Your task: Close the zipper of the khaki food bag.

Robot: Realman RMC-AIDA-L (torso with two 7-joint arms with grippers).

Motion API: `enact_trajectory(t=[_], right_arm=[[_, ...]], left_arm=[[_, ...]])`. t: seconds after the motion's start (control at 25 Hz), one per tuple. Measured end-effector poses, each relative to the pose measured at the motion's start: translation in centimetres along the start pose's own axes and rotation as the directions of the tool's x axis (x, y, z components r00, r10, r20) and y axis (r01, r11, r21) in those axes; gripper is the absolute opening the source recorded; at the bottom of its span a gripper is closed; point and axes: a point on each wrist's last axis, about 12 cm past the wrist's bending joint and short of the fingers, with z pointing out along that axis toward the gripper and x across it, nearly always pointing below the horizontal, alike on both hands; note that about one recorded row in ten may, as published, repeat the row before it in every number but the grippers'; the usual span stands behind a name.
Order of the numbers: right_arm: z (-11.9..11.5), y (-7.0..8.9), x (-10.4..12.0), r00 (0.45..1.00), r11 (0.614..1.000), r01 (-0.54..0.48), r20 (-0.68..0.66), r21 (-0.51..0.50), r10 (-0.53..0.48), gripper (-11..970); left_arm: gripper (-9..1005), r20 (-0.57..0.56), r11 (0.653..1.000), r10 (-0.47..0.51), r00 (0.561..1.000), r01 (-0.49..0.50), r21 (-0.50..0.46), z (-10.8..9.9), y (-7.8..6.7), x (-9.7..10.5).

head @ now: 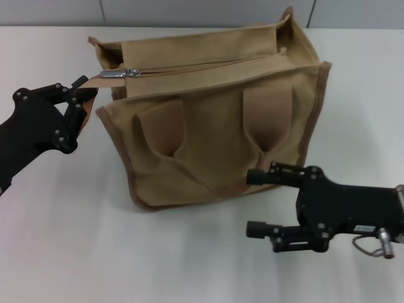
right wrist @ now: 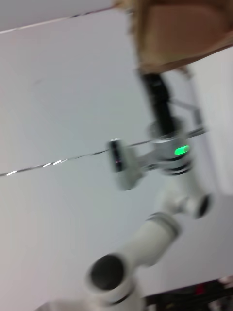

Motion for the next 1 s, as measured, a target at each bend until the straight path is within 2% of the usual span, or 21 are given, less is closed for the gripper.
enact_trajectory(t=[0.04, 0.08, 0.2, 0.28, 0.32, 0.48, 0.56, 0.68, 0.8, 0.84, 0.88, 0.92, 0.96, 1.0], right_arm=[[0.0, 0.0, 0.0, 1.0, 1.0, 0.0, 0.0, 0.0, 0.0, 725], [-0.1, 0.3, -0.4, 0.999, 1.0, 0.004, 0.036, -0.015, -0.003, 724], [-0.6, 0.8, -1.9, 0.987, 0.999, 0.001, 0.162, -0.05, 0.007, 722], [-0.7, 0.7, -2.4, 0.982, 0.998, -0.003, 0.188, -0.056, 0.014, 721], [-0.6, 0.2, -3.3, 0.976, 0.998, -0.009, 0.217, -0.066, 0.023, 720], [-0.1, -0.8, -4.6, 0.973, 0.998, -0.009, 0.229, -0.069, 0.025, 718], [0.6, -2.1, -6.0, 0.972, 0.998, -0.014, 0.233, -0.064, 0.029, 717], [1.4, -3.9, -7.9, 0.979, 0.995, -0.07, 0.186, -0.076, 0.084, 715], [2.6, -5.8, -10.0, 0.975, 0.98, -0.189, 0.104, -0.066, 0.195, 713], [2.6, -5.8, -10.0, 0.975, 0.98, -0.189, 0.104, -0.066, 0.195, 712], [3.1, -6.4, -10.7, 0.969, 0.97, -0.234, 0.067, -0.06, 0.238, 712], [4.0, -7.5, -12.4, 0.953, 0.952, -0.303, -0.011, -0.047, 0.303, 711], [4.0, -7.5, -12.4, 0.953, 0.952, -0.303, -0.011, -0.047, 0.303, 710], [4.9, -8.1, -13.7, 0.935, 0.936, -0.351, -0.074, -0.038, 0.348, 710]], left_arm=[[20, 0.016, 1.0, 0.014, 1.0, -0.014, 0.0, 0.0, -0.3, 0.0], [20, 0.016, 1.0, 0.014, 1.0, -0.014, 0.0, 0.0, -0.3, 0.0], [19, 0.067, 0.999, 0.043, 0.997, -0.043, 0.007, 0.0, -1.5, 0.2], [19, 0.074, 0.999, 0.048, 0.996, -0.049, 0.007, 0.1, -1.7, 0.3], [19, 0.085, 0.998, 0.064, 0.994, -0.065, 0.007, 0.2, -2.0, 0.4], [19, 0.09, 0.997, 0.077, 0.993, -0.077, 0.005, 0.4, -2.3, 0.5], [19, 0.091, 0.997, 0.078, 0.993, -0.079, 0.005, 0.4, -2.3, 0.5], [20, 0.091, 0.997, 0.079, 0.993, -0.079, 0.005, 0.4, -2.3, 0.5], [20, 0.095, 0.997, 0.08, 0.992, -0.081, 0.0, 0.4, -2.2, 0.5], [20, 0.095, 0.997, 0.08, 0.992, -0.081, 0.0, 0.4, -2.2, 0.5], [20, 0.097, 0.997, 0.081, 0.992, -0.081, -0.003, 0.4, -2.2, 0.4], [20, 0.099, 0.997, 0.081, 0.992, -0.081, -0.004, 0.4, -2.2, 0.4], [20, 0.099, 0.997, 0.081, 0.992, -0.081, -0.004, 0.4, -2.2, 0.4], [20, 0.1, 0.997, 0.081, 0.992, -0.081, -0.004, 0.4, -2.2, 0.4]])
